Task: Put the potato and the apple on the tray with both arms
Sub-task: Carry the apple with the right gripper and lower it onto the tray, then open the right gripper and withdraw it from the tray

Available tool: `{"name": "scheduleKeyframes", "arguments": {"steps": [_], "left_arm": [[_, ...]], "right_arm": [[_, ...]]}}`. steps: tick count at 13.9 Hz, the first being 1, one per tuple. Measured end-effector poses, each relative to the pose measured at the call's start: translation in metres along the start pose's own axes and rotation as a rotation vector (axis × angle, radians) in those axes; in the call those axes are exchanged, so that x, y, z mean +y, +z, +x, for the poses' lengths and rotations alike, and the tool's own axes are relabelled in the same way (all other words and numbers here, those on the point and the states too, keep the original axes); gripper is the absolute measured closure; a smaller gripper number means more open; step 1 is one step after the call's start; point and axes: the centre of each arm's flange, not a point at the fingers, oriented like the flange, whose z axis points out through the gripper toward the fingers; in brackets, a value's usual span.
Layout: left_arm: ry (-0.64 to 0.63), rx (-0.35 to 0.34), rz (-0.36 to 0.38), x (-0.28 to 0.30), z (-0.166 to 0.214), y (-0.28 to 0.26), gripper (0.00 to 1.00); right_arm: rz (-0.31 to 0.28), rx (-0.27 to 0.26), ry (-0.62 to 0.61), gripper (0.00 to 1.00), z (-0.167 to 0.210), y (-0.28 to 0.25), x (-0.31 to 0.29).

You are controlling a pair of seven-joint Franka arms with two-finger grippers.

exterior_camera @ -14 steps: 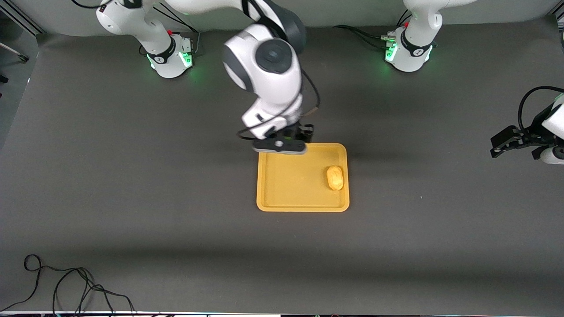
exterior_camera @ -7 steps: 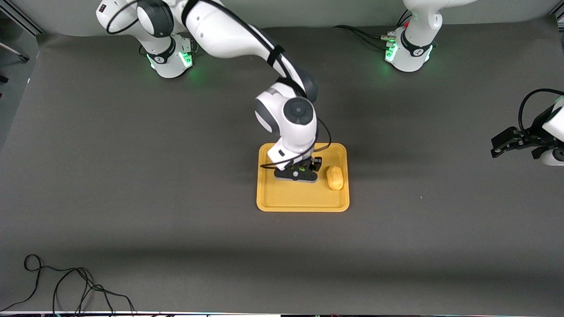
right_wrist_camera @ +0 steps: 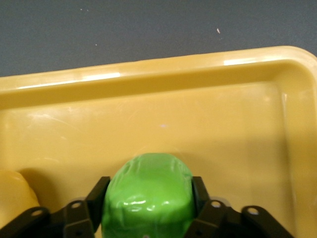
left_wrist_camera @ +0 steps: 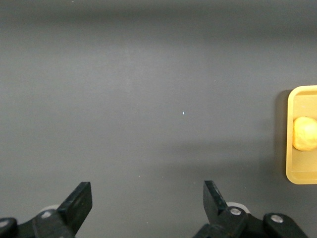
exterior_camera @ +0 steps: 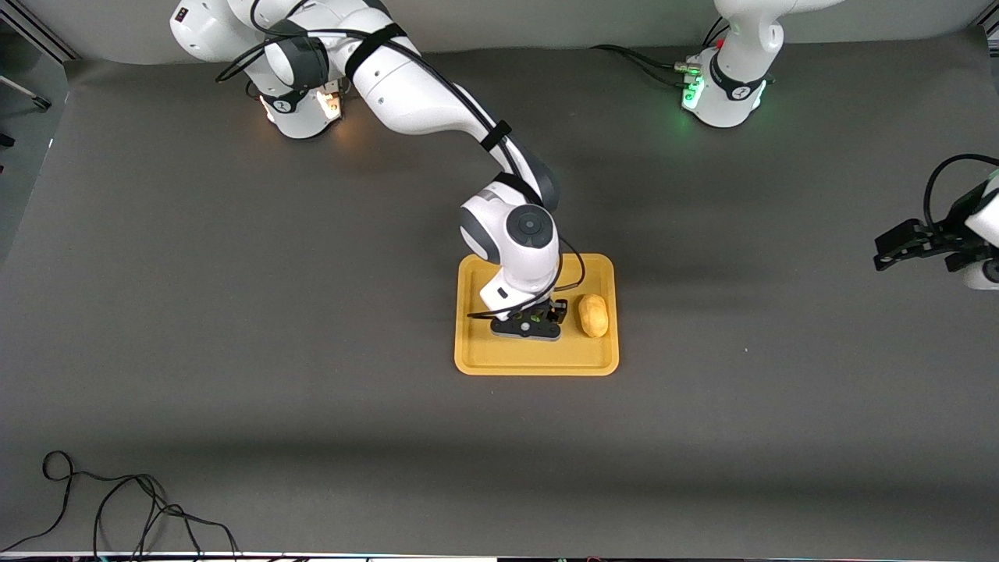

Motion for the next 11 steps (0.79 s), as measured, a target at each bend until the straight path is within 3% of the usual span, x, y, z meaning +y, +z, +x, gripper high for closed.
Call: {"name": "scheduleKeyframes", "arguments": {"steps": [2,3,5,7,11], "left_arm": [[0.033,0.021,0.004,0.018,0.005,-0.010,0.00],[0.046,0.034,0.004,0.027,0.008,-0.016,0.00],[0.049,0.044,0.002,0.035,0.014,-0.020,0.00],[0.044,0.038,-0.001,0.034,0.019,-0.015,0.00],[0.053,0.042,-0.001,0.040,0.023,-0.017,0.00]], "right_arm": [[0.011,0.005,0.004,0.04,0.003,-0.010,-0.004],[0.009,-0.001,0.007,0.00,0.005,-0.023,-0.005],[-0.002,-0.026,0.017,0.00,0.012,-0.069,-0.006],[-0.004,-0.061,0.035,0.00,0.024,-0.147,0.004],[0.012,-0.123,0.086,0.00,0.058,-0.299,0.074]]}}
